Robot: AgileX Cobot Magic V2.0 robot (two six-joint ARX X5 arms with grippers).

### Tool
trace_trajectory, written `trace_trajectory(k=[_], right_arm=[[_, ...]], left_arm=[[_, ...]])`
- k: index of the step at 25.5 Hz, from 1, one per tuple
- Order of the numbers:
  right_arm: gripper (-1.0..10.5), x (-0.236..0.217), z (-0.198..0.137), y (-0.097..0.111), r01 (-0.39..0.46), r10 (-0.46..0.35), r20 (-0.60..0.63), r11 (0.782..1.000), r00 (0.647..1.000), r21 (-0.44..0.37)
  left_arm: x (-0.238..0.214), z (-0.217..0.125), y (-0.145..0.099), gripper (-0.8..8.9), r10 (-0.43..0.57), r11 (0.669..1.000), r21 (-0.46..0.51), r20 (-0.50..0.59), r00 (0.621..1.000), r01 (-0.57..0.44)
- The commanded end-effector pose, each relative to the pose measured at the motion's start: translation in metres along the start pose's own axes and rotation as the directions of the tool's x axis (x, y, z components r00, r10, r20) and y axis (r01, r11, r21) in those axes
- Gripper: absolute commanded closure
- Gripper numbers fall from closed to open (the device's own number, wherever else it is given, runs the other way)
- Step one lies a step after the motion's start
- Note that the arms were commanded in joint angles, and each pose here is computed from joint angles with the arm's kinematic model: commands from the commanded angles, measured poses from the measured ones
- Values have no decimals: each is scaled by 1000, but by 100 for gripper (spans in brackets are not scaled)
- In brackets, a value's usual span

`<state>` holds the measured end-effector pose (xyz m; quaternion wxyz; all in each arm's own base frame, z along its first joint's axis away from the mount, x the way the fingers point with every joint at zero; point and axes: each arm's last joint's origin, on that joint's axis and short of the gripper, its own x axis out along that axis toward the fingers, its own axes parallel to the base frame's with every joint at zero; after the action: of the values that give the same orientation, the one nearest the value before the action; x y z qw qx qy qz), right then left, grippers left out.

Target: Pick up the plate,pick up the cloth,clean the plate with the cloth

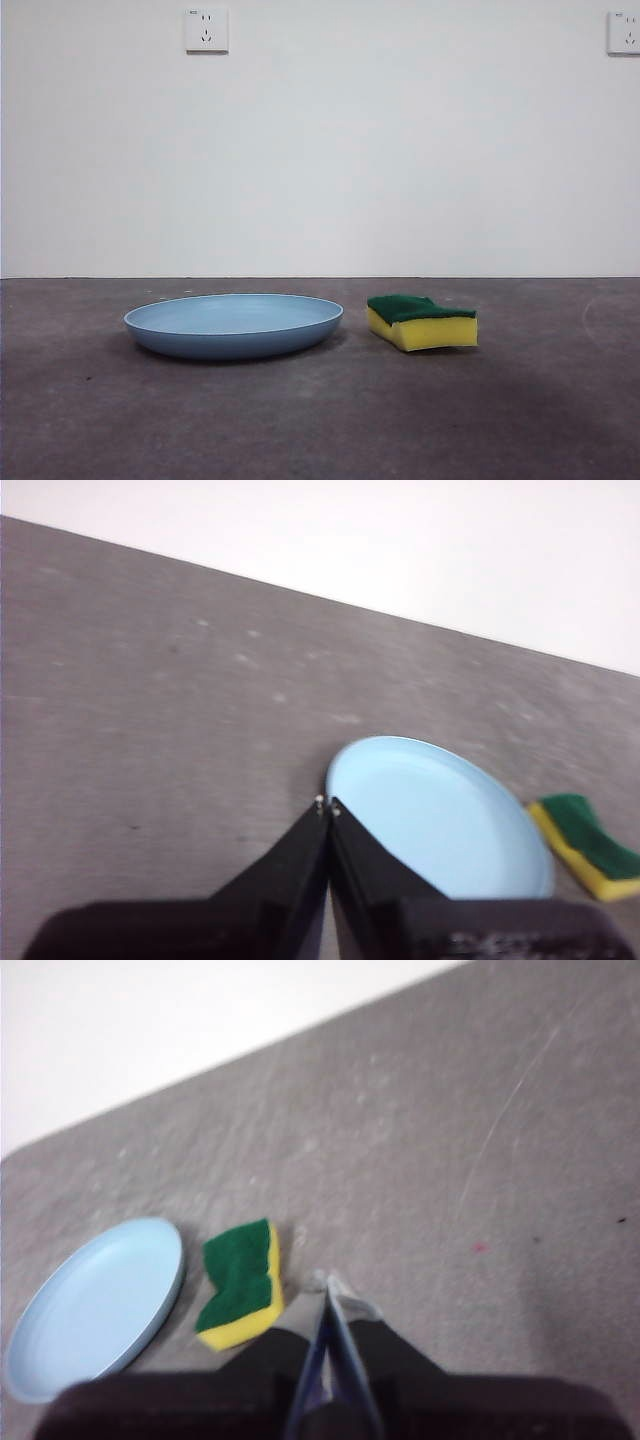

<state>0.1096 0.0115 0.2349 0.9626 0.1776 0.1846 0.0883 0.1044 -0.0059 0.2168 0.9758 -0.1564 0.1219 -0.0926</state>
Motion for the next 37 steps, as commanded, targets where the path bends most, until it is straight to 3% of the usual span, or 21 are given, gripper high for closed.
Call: trace_trajectory(k=[1, 7, 11, 14, 15, 16, 18, 19, 24, 28, 37], right_arm=[[957, 4, 22, 8, -23, 19, -68, 998, 998, -64], [947, 22, 59, 19, -39, -13, -287, 984, 958, -174], [945, 35, 75, 22, -35, -55, -443, 981, 895, -193], [925, 44, 83, 23, -27, -67, -491, 983, 869, -183], [843, 47, 86, 23, -26, -68, -493, 983, 868, -182], [724, 48, 87, 24, -26, -69, -493, 983, 867, -182], [534, 49, 88, 24, -26, -68, -493, 983, 867, -181], [507, 49, 88, 24, -26, -68, -493, 983, 867, -181], [506, 48, 88, 24, -18, -65, -492, 987, 868, -162], [506, 49, 87, 27, -25, -54, -498, 988, 865, -150], [506, 49, 86, 30, -55, -18, -508, 990, 861, -127]], left_arm=[[5, 18, -6, 821, -43, 999, 0, -66, 997, 43], [22, 54, -17, 821, -160, 982, 54, -254, 954, 179], [32, 69, -20, 818, -136, 986, 35, -398, 907, 163], [37, 75, -20, 815, -121, 988, 24, -475, 871, 150], [40, 76, -20, 801, -120, 988, 29, -495, 861, 155], [43, 75, -20, 721, -128, 987, 21, -502, 855, 160], [47, 75, -19, 451, -141, 987, -1, -503, 853, 163], [50, 75, -19, 405, -143, 987, -12, -502, 853, 159], [82, 72, -19, 406, -168, 986, -69, -500, 849, 155], [130, 66, -20, 409, -182, 983, -80, -565, 805, 166], [239, 44, -18, 409, -11, 999, 24, -685, 729, 38]])
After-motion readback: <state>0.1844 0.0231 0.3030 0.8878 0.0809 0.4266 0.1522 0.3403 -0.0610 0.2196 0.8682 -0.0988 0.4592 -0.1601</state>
